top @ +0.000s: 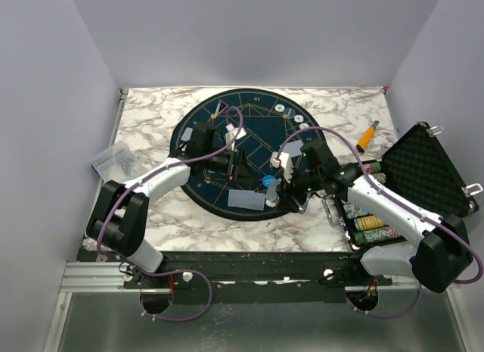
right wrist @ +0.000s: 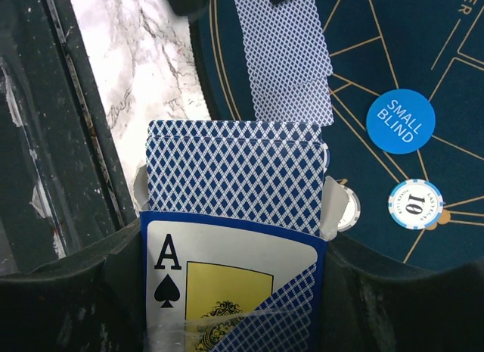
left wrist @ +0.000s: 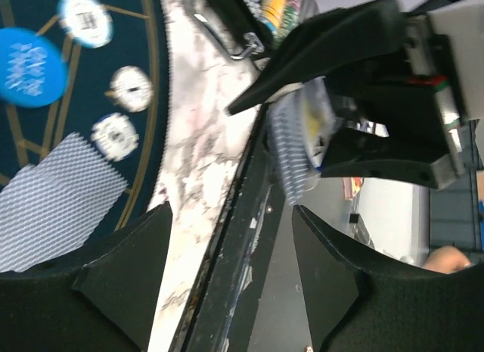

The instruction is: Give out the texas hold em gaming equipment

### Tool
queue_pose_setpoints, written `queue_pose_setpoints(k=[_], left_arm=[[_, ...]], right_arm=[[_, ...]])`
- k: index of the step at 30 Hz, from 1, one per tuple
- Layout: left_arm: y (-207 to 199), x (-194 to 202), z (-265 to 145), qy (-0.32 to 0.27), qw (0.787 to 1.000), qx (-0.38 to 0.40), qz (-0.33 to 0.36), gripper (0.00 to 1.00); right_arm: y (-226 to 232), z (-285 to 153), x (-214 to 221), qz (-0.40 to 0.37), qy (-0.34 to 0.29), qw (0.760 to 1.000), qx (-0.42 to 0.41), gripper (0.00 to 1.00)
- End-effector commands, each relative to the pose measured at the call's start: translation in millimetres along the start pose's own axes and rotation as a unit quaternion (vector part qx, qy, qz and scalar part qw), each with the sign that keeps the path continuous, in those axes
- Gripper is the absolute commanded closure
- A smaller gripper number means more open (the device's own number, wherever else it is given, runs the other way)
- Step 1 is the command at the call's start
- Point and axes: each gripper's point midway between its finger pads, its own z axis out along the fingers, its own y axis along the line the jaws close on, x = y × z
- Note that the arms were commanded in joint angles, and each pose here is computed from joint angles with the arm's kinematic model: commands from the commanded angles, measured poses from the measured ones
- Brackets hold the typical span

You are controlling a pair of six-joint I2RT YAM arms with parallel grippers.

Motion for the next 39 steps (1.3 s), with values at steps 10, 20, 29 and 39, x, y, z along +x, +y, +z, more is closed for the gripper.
queue_pose_setpoints(k=[10,20,29,39], left_arm=[[-47,1,55,0.044,0.998,0.048,0.028,0.33],[-25,9,62,0.058,0.998,0.013,0.013,0.43],[-26,4,38,0.046,0.998,0.041,0.007,0.62],[-47,-4,41,0.037,0.996,0.076,0.015,0.39]], right_arm=[[5,-1,-14,-0.009,-0.019,1.0,-0.021,0.99],[6,-2,-17,-0.009,-0.023,0.999,-0.023,0.99],[6,-1,-13,-0.007,-0.018,1.0,-0.019,0.99],[3,0,-10,-0.005,-0.012,1.0,-0.014,0.99]])
